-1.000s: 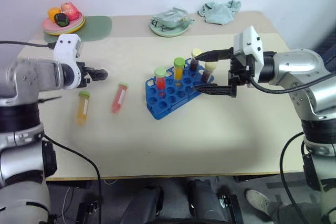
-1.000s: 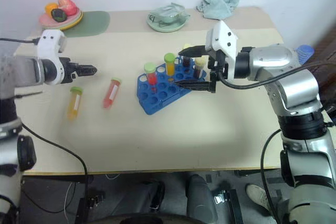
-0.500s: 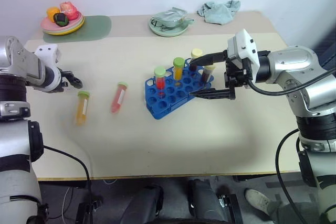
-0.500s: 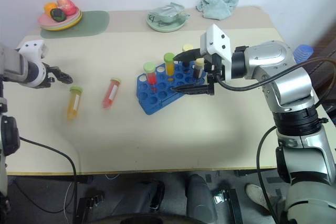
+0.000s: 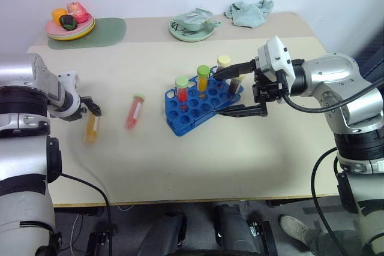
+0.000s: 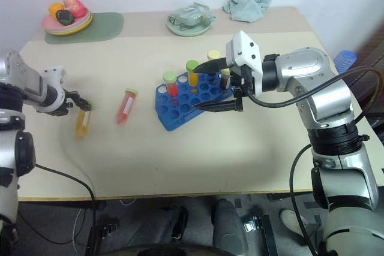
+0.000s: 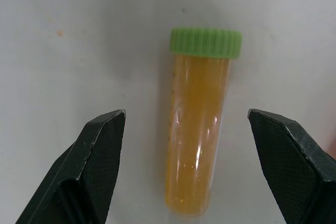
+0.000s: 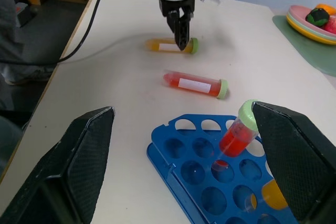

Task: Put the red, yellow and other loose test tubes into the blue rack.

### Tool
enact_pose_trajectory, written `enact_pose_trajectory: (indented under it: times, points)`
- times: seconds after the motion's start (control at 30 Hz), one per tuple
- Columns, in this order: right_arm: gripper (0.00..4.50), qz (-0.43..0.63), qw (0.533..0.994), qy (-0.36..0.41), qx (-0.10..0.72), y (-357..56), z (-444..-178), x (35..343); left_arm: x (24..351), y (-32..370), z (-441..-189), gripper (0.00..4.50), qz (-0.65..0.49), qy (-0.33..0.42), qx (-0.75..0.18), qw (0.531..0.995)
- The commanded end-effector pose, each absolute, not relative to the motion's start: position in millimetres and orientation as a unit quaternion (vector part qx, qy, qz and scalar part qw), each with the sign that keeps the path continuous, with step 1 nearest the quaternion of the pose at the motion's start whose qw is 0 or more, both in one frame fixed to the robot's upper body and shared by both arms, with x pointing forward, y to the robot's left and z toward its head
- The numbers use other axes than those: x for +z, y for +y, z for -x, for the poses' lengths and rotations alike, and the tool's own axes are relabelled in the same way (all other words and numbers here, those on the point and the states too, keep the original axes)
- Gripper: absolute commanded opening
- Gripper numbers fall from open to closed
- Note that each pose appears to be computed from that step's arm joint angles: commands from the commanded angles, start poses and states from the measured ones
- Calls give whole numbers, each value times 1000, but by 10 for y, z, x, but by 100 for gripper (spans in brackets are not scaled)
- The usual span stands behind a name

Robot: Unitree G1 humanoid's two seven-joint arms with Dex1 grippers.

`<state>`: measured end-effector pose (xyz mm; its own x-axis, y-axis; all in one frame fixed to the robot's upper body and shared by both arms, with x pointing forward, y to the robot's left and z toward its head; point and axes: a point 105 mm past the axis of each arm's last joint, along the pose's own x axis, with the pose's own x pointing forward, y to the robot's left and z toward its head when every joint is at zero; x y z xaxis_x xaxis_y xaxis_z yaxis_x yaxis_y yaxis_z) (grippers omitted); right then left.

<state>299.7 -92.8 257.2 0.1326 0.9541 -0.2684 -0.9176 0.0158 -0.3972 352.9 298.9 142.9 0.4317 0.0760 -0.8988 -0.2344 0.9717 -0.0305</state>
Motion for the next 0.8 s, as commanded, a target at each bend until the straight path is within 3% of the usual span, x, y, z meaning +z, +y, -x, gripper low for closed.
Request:
enact_pose_trajectory:
  times: [0.03,0.8]
  points:
    - [428,260,701,-57,662,-882,-2933,2653,1453,3044,-3543,382,78,518,111,845]
    - [428,246,710,-40,659,-886,-2935,2598,1416,3087,-3619,382,75,504,145,848]
